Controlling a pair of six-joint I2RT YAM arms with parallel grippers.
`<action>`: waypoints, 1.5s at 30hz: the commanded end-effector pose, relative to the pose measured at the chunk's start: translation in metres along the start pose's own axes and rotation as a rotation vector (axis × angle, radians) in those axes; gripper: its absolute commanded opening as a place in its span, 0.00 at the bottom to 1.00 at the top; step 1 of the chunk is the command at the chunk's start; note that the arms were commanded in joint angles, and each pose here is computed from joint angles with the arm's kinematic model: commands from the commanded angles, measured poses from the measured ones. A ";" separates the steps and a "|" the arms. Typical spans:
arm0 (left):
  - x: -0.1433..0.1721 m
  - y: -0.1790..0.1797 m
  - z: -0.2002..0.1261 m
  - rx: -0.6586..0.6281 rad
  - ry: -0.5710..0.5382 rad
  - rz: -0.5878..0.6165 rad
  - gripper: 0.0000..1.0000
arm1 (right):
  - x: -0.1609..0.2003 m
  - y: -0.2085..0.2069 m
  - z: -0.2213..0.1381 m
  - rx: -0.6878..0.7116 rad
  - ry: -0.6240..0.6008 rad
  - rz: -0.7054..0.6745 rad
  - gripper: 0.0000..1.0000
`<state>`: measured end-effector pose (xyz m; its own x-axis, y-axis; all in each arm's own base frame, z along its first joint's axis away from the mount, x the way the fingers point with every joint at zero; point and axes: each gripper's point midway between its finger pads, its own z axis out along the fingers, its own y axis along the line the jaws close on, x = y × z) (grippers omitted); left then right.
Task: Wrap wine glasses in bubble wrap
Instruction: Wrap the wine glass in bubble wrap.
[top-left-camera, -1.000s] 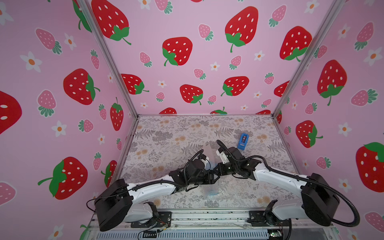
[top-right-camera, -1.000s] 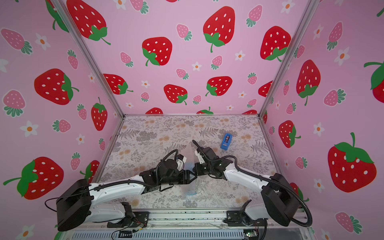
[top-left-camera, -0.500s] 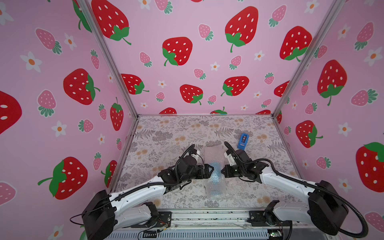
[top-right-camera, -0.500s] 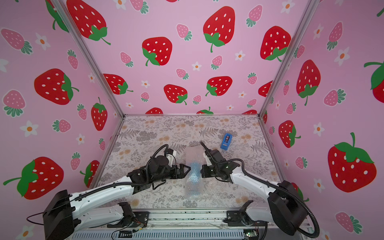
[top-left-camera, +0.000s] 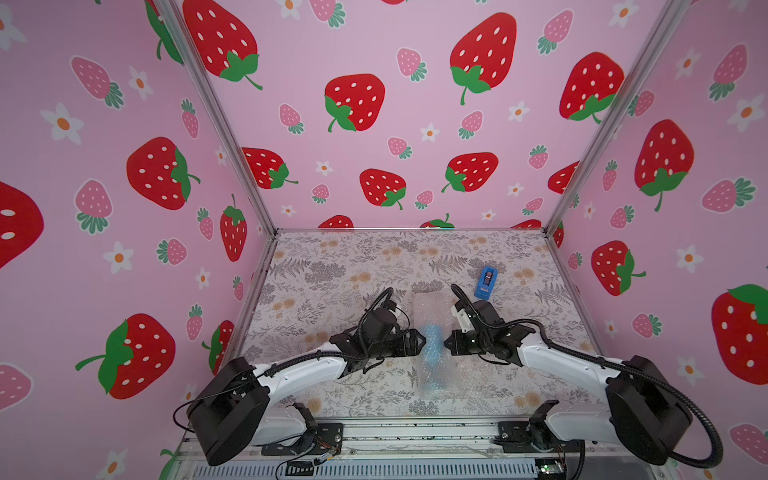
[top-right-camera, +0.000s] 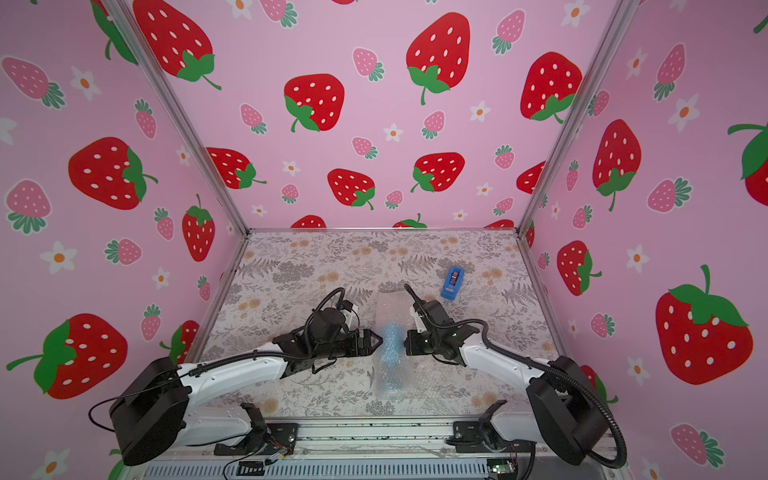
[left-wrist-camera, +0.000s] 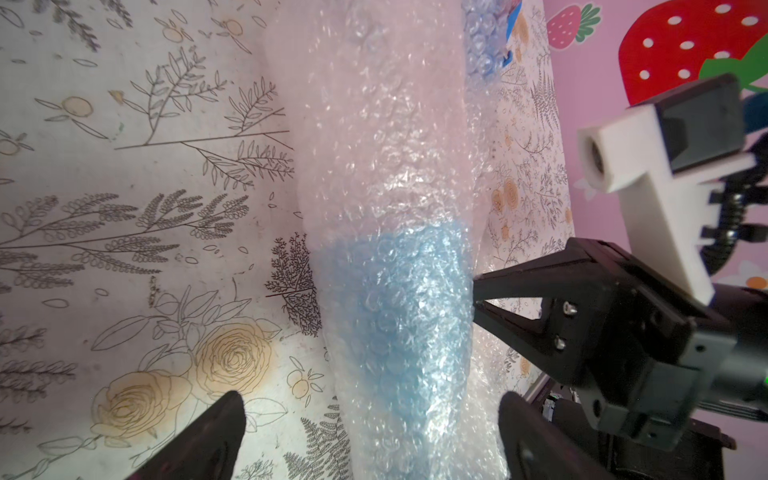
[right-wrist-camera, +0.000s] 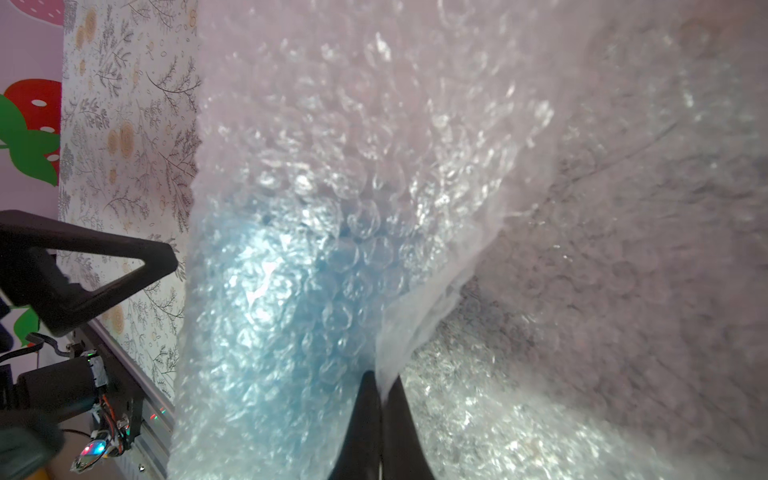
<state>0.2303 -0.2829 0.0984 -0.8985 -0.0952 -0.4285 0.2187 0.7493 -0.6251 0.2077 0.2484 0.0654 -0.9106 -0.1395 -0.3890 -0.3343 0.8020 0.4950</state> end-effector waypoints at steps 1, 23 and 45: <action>-0.007 -0.009 0.002 0.041 -0.016 -0.009 1.00 | -0.003 0.002 0.009 -0.038 0.002 0.033 0.00; -0.017 0.007 0.022 0.038 -0.028 -0.217 0.99 | 0.000 0.003 0.052 -0.133 -0.006 0.076 0.00; -0.017 -0.005 0.045 0.062 0.025 -0.240 0.99 | 0.025 0.003 0.067 -0.116 0.015 0.080 0.00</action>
<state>0.2526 -0.3029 0.0635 -0.9408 -0.2468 -0.2323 -0.0003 0.6859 -0.7277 0.2094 0.2949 0.0207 -0.9213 -0.0910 -0.3780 -0.3278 0.7044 0.6296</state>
